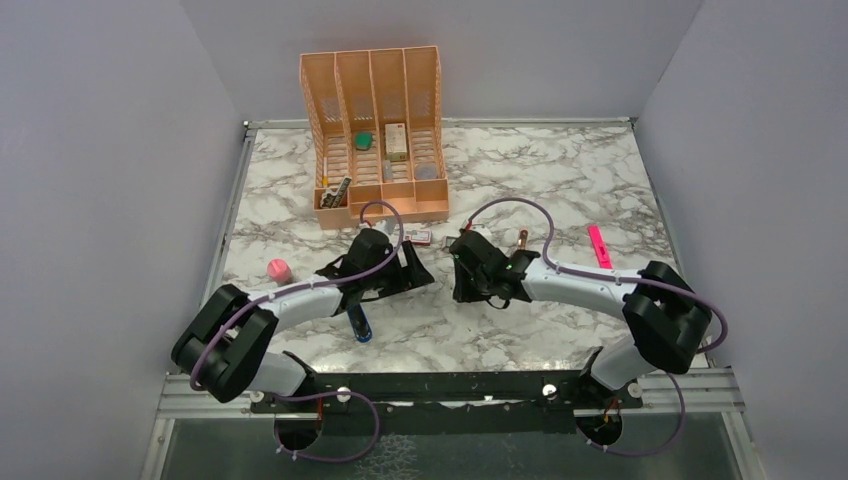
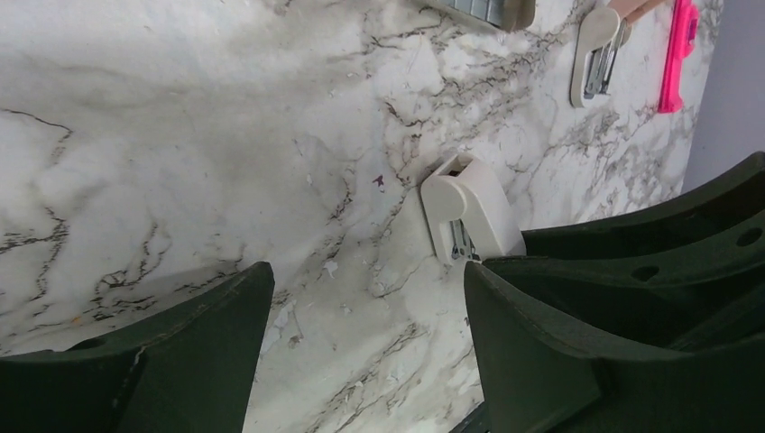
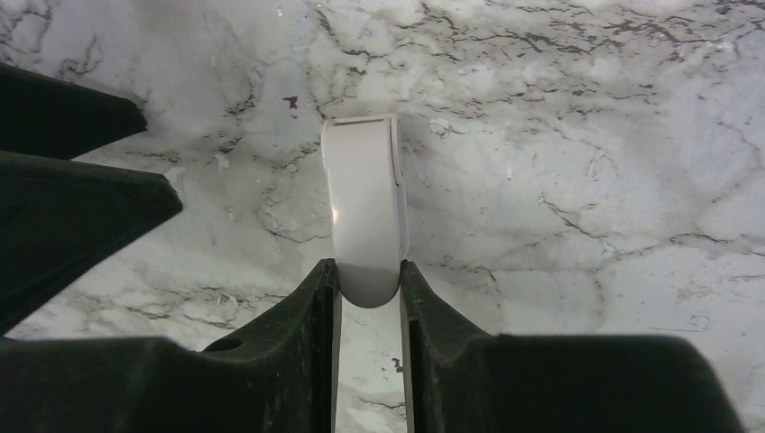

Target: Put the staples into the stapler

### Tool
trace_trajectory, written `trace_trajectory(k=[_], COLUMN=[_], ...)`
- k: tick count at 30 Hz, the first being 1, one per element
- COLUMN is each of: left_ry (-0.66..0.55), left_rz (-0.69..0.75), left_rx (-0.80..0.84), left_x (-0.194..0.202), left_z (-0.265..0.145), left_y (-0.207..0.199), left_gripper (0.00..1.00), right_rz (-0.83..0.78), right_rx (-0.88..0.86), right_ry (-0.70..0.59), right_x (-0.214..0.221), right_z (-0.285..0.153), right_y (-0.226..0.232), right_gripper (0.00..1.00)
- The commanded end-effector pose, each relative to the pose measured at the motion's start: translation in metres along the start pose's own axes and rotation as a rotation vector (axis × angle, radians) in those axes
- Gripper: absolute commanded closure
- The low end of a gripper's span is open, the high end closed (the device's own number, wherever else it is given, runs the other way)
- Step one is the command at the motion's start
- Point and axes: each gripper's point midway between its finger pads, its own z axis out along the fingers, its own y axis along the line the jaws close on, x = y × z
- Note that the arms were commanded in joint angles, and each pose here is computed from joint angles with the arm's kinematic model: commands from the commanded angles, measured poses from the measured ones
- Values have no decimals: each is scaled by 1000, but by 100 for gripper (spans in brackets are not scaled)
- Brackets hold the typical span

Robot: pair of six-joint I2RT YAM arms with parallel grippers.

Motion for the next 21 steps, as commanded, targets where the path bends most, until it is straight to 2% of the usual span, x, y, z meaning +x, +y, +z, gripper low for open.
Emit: trace_trajectory(k=[1, 4, 6, 9, 13, 21], left_ry=[-14, -14, 0, 16, 12, 60], left_rz=[15, -23, -25, -7, -4, -4], left_rx=[92, 151, 142, 127, 123, 160], left_x=[8, 17, 25, 34, 37, 46], left_z=[2, 8, 16, 24, 26, 37], left_y=[-17, -34, -37, -38, -35, -40], left_gripper=[26, 35, 45, 53, 57, 59], right_rz=[65, 117, 167, 230, 259, 316], right_rx=[-137, -190, -224, -273, -294, -356], right_ry=[-26, -11, 18, 38, 45, 87], right_x=[-18, -18, -15, -13, -12, -4], right_z=[-14, -12, -8, -8, -9, -9], right_y=[27, 27, 24, 19, 15, 18], right_gripper=[78, 78, 79, 80, 80, 79])
